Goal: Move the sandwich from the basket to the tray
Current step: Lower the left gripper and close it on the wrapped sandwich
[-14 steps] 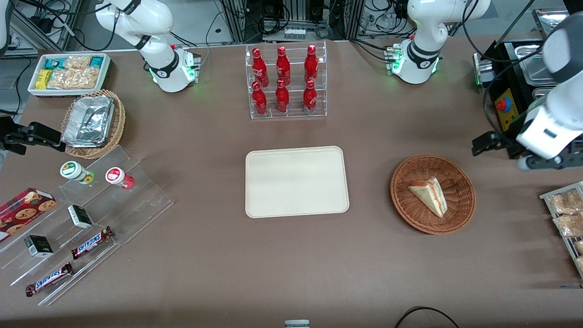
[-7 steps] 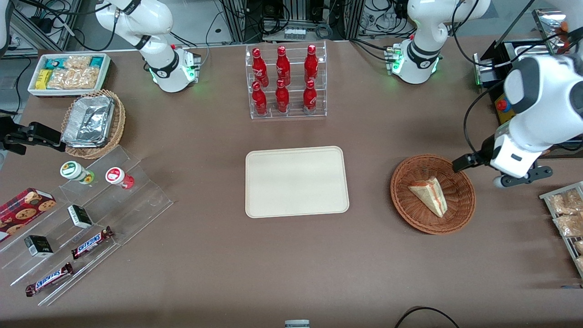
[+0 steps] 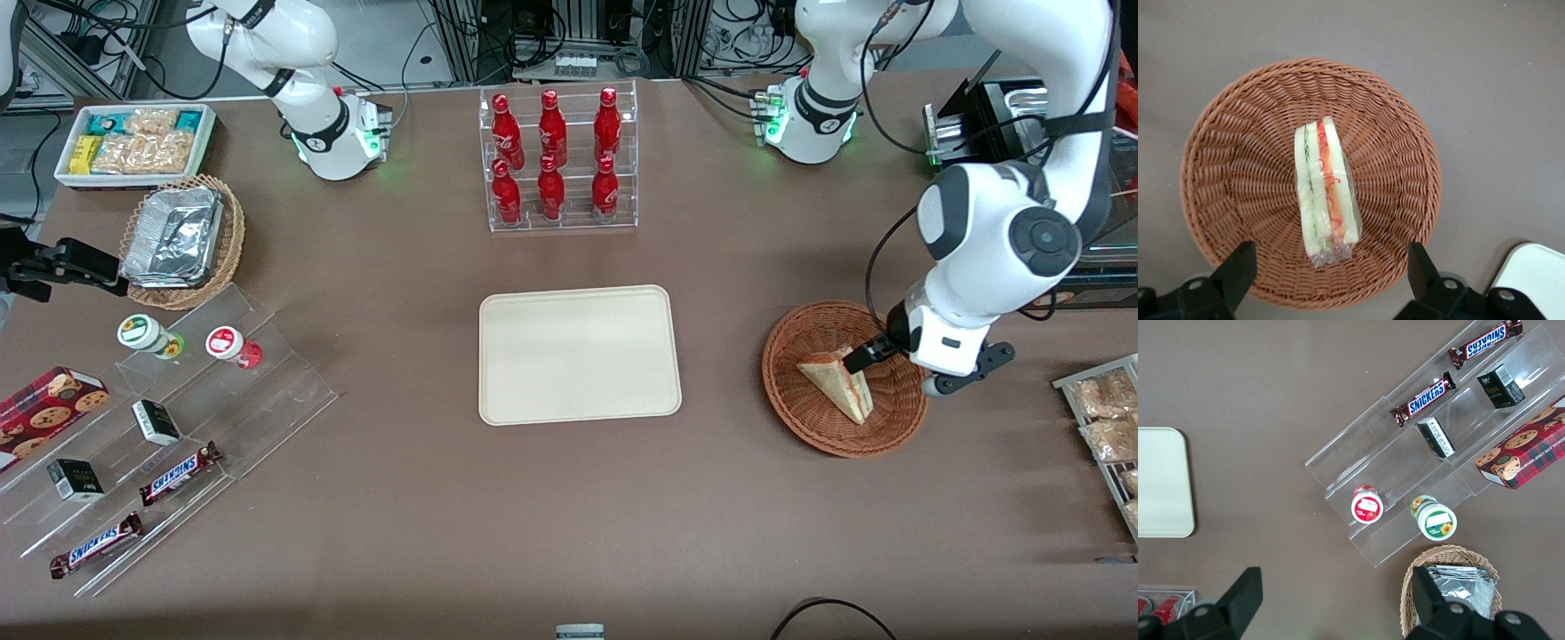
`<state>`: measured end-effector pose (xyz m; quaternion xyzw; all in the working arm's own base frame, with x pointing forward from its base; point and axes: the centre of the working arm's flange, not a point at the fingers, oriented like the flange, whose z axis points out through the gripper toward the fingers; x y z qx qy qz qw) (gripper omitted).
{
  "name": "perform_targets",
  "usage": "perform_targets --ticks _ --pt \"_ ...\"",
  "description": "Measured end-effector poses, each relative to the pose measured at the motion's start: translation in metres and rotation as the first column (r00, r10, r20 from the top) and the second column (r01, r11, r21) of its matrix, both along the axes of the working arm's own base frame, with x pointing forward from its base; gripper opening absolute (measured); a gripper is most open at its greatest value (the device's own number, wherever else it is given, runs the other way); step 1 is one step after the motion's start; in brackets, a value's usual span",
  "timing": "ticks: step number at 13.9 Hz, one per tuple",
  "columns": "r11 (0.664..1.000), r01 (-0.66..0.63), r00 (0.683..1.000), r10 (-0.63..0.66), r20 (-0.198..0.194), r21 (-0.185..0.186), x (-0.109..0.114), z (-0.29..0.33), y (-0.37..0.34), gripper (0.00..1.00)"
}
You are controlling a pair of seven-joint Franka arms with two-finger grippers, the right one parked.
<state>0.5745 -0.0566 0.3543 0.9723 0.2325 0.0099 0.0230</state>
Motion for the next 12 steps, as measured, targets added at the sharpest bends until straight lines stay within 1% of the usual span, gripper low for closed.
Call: perform_targets --ticks 3,8,12 --pt "1.0 -0.009 1.0 0.009 -0.029 0.003 -0.004 -0.032 0.0 1.0" --pt "1.0 -0.013 0.999 0.013 -0.053 0.007 -0.018 -0.073 0.001 1.0" --pt "1.0 -0.014 0.998 0.014 -0.054 0.007 -0.018 -0.083 0.001 1.0"
